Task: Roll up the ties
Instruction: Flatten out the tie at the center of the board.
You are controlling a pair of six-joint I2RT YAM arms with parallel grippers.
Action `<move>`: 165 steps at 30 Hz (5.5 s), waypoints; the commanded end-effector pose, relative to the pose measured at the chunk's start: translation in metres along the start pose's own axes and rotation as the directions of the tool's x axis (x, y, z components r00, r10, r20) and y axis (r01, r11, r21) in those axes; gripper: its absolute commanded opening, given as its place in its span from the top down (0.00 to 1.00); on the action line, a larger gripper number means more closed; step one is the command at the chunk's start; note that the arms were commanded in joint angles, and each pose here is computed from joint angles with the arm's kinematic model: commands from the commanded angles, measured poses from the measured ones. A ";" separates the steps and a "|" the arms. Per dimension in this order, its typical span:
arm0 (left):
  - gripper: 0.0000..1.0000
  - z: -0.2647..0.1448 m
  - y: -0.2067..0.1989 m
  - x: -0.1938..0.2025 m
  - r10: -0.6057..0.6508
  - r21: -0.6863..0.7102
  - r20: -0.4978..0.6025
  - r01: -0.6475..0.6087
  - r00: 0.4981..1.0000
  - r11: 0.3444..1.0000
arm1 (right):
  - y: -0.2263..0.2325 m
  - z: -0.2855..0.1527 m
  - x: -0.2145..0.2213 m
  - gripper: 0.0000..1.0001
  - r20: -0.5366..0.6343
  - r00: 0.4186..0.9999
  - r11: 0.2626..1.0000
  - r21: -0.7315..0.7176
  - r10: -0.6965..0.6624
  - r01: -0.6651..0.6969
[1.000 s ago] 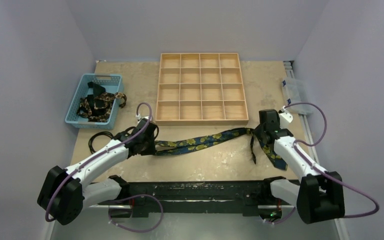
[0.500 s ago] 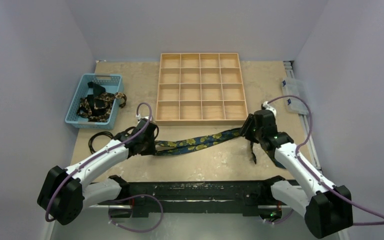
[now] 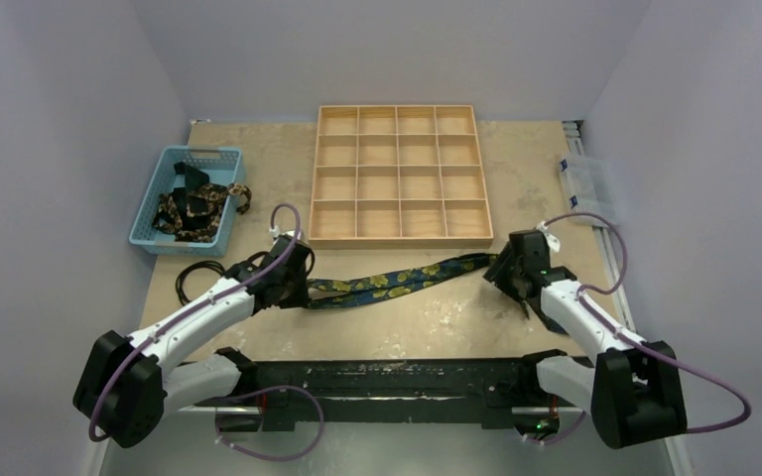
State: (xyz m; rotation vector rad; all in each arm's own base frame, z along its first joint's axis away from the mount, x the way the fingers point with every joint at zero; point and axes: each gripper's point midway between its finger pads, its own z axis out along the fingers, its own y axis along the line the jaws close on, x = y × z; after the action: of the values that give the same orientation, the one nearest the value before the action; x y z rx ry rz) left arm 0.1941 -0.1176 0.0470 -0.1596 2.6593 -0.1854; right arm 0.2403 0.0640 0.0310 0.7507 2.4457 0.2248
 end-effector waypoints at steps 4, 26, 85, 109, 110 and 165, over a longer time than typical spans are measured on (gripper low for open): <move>0.82 -0.003 0.000 -0.010 -0.011 0.009 0.042 0.011 0.999 1.000 | -0.017 0.003 -0.088 0.49 0.196 0.978 0.993 0.083 0.070 -0.088; 0.49 -0.022 -0.001 -0.039 -0.035 0.045 0.147 0.029 0.989 0.999 | -0.028 0.052 -0.079 0.45 0.061 0.990 0.984 0.121 0.124 -0.130; 0.46 -0.027 -0.017 -0.036 -0.072 0.154 0.153 0.049 0.986 0.987 | -0.033 -0.050 -0.106 0.74 0.231 0.961 0.987 0.009 0.152 -0.159; 0.56 -0.042 -0.037 -0.064 -0.062 0.206 0.207 0.019 0.976 0.978 | -0.085 0.012 -0.086 0.43 0.256 0.896 0.865 0.265 0.363 -0.426; 0.57 -0.041 -0.036 -0.063 -0.060 0.202 0.206 0.018 0.977 0.979 | -0.086 0.013 -0.089 0.44 0.268 0.895 0.864 0.268 0.357 -0.425; 0.51 -0.036 -0.040 -0.067 -0.060 0.196 0.193 0.021 0.979 0.980 | -0.072 0.015 -0.148 0.98 0.335 0.909 0.893 0.284 0.249 -0.349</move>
State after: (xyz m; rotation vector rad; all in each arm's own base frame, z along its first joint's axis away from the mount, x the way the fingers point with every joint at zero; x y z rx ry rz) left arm 0.2274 -0.1363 0.0973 -0.1745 2.4800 -0.3852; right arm 0.2987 -0.0719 0.0426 1.2565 2.1536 -0.1960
